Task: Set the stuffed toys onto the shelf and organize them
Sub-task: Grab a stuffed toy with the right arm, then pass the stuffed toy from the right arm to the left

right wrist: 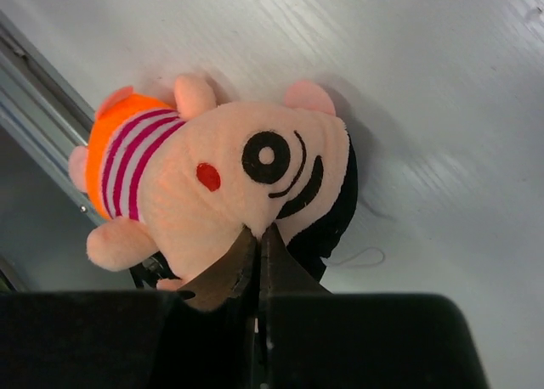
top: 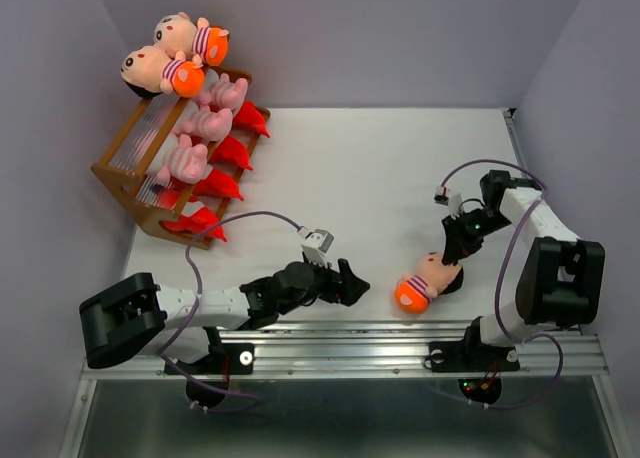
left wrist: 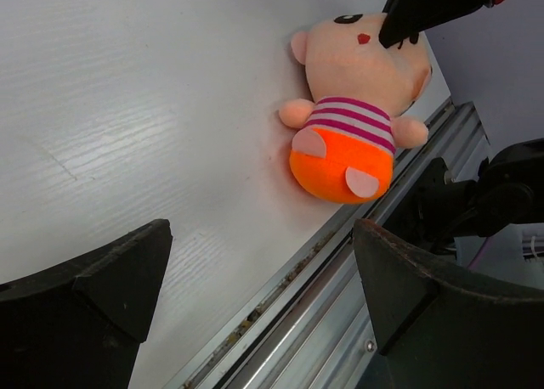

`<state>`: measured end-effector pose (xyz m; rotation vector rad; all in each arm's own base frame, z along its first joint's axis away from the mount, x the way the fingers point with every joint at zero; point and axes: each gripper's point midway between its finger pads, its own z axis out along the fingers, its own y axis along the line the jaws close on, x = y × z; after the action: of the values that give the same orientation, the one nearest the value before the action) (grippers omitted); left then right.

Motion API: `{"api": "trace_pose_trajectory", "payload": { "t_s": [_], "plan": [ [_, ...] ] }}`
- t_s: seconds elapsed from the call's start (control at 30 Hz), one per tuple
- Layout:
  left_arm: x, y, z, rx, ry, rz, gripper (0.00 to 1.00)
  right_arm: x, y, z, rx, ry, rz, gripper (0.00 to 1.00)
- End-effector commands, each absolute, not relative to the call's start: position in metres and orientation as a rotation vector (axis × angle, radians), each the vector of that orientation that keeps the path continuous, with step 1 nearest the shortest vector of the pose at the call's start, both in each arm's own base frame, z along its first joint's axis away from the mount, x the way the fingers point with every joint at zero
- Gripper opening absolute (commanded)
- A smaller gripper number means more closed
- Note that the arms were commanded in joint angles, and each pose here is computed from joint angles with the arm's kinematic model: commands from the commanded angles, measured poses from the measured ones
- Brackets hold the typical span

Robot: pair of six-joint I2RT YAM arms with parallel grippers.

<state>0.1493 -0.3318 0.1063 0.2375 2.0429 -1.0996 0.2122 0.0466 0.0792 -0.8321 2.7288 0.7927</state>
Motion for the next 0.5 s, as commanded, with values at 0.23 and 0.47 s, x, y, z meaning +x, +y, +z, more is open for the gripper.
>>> {"api": "trace_pose_trajectory", "payload": {
  "t_s": [0.23,0.47],
  "plan": [
    [0.121,-0.382,0.149,0.543,1.852,-1.321,0.97,0.219,0.101,0.184,-1.249,2.006,0.966,0.01],
    [0.121,-0.401,0.158,0.552,1.81,-1.384,0.97,0.216,0.121,0.195,-1.268,1.882,1.059,0.01]
  ]
}}
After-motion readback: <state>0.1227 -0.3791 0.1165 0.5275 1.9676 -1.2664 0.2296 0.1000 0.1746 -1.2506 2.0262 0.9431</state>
